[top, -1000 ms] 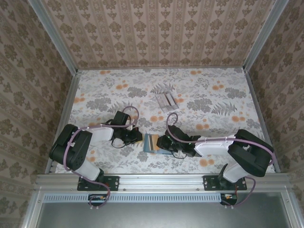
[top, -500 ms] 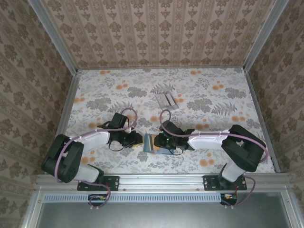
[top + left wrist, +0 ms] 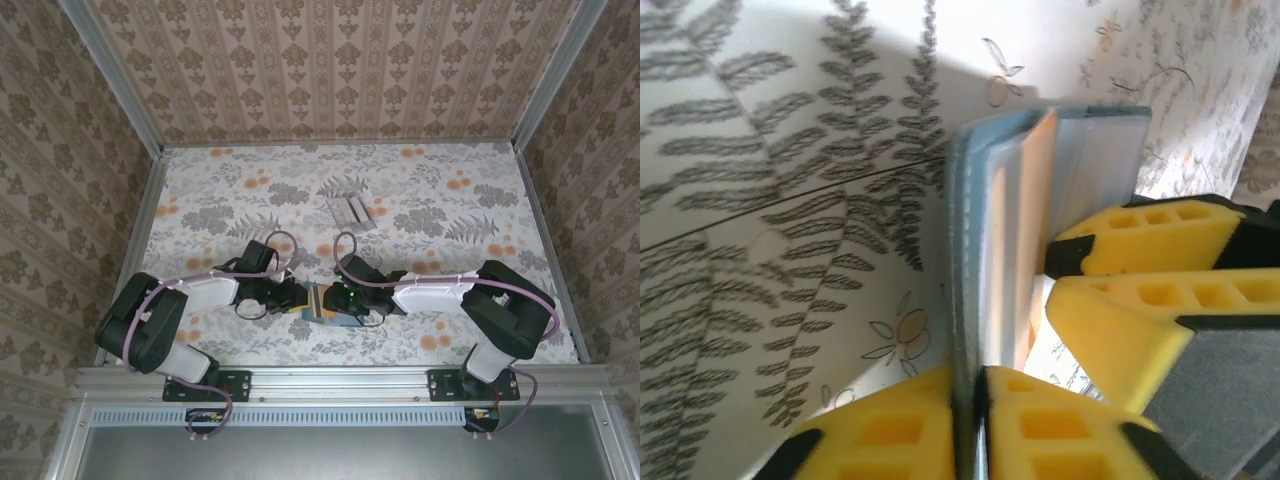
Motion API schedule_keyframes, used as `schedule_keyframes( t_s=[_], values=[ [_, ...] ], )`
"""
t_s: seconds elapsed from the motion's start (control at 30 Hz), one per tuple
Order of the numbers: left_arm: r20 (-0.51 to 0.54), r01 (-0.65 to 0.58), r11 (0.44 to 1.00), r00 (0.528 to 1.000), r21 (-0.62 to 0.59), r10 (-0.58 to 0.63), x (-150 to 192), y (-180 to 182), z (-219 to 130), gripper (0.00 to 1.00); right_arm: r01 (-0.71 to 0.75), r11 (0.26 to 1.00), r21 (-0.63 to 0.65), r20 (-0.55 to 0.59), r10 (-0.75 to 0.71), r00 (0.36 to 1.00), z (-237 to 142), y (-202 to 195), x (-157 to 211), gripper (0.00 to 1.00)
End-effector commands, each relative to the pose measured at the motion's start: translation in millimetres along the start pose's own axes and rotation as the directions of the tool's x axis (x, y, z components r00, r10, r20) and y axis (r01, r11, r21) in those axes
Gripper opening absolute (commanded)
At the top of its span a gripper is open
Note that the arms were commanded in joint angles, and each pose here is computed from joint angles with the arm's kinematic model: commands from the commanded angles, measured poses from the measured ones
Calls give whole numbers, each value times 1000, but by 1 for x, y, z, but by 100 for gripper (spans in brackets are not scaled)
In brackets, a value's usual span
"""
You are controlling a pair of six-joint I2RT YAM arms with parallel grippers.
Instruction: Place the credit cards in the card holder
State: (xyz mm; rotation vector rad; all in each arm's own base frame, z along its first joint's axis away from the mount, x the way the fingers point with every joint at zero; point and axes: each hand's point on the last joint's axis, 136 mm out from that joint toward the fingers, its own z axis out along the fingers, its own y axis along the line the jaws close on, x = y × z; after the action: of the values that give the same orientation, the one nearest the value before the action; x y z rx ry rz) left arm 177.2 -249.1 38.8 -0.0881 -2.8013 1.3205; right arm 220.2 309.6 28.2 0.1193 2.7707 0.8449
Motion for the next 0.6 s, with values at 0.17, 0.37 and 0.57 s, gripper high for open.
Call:
schedule_keyframes(
  t_s=[0.17, 0.37, 0.57],
  values=[
    [5, -9, 1000, 1000, 18, 9, 1, -2, 2, 0, 15, 998, 58, 8, -16, 1000, -11, -9, -1, 37],
    [31, -2, 1000, 1000, 8, 1, -2, 1, 1, 0, 4, 998, 70, -8, -3, 1000, -9, -13, 2, 39],
    [55, 13, 1000, 998, 6, -13, -5, 3, 3, 0, -13, 998, 63, -33, 15, 999, -4, -8, 5, 38]
  ],
)
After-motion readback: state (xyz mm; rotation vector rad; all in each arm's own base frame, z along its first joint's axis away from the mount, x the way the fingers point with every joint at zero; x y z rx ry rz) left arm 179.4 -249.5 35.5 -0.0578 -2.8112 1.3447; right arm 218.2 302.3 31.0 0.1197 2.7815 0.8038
